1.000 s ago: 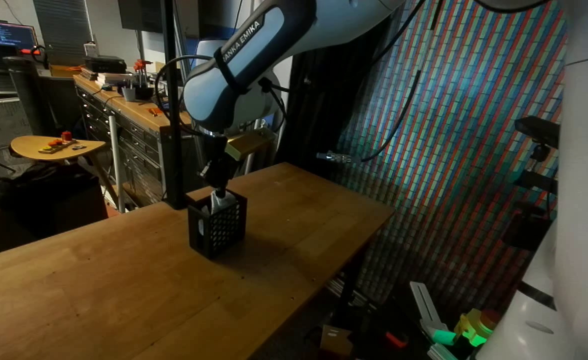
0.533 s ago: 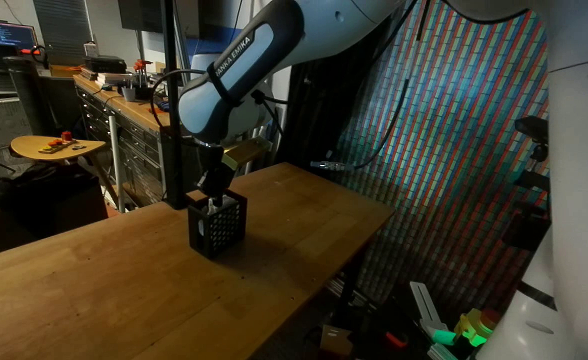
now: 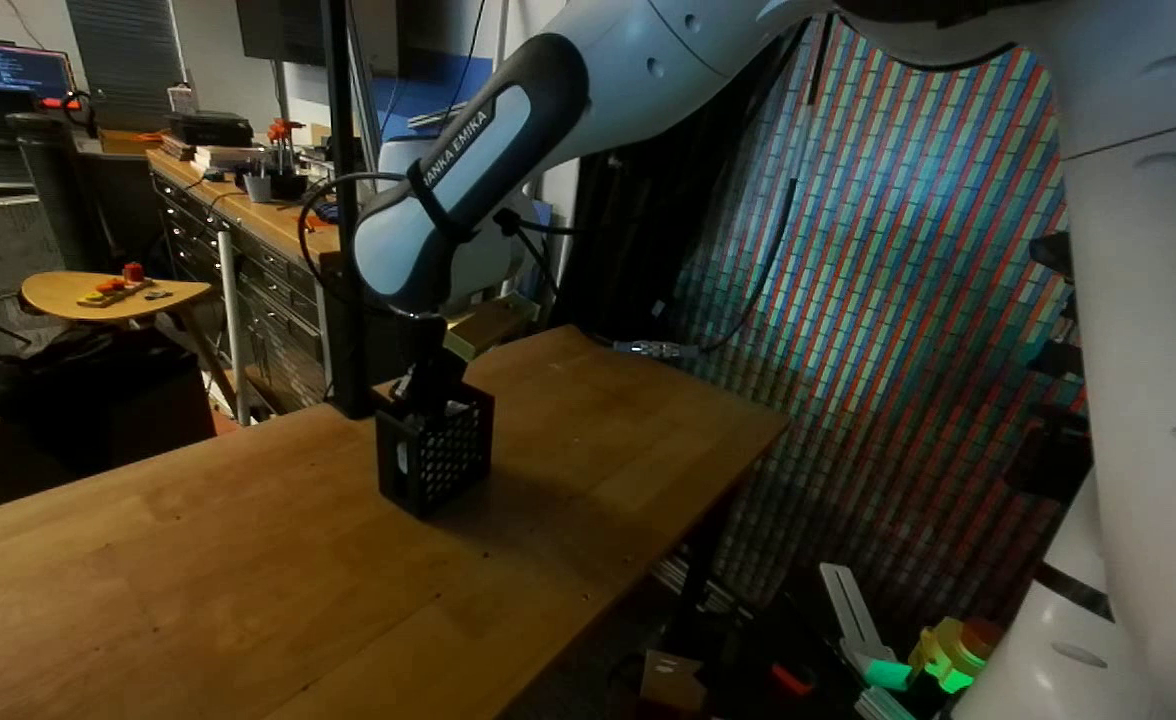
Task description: Put the towel in the box
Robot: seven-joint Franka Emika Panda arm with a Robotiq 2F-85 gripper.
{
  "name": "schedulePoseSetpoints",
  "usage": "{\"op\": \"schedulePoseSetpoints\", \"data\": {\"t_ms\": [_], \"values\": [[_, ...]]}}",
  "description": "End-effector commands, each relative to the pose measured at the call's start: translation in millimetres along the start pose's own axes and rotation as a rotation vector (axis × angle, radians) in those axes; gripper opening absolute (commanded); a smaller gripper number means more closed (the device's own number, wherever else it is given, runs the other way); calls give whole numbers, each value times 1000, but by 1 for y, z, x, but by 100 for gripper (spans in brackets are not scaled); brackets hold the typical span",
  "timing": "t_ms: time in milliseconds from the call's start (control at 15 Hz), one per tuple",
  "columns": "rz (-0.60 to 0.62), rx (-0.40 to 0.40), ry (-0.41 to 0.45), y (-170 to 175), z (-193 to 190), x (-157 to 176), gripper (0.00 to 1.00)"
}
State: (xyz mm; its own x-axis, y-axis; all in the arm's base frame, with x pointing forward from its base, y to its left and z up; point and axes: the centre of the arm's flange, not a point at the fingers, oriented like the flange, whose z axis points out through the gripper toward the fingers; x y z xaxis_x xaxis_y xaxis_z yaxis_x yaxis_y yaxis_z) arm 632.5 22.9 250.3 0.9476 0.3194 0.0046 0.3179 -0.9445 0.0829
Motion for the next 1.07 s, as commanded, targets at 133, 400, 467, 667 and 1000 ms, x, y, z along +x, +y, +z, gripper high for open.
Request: {"op": "schedulePoseSetpoints", "data": {"t_ms": [133,400,467,667,1000], "values": [[-37,62,-6,-9,33,17,0],[-39,153,-40,-22,63,13,0],[-37,181,-43,-25,70,11,0],[-19,253,-43,-28,81,6,0],[4,284,-26,-16,77,0,0]]}}
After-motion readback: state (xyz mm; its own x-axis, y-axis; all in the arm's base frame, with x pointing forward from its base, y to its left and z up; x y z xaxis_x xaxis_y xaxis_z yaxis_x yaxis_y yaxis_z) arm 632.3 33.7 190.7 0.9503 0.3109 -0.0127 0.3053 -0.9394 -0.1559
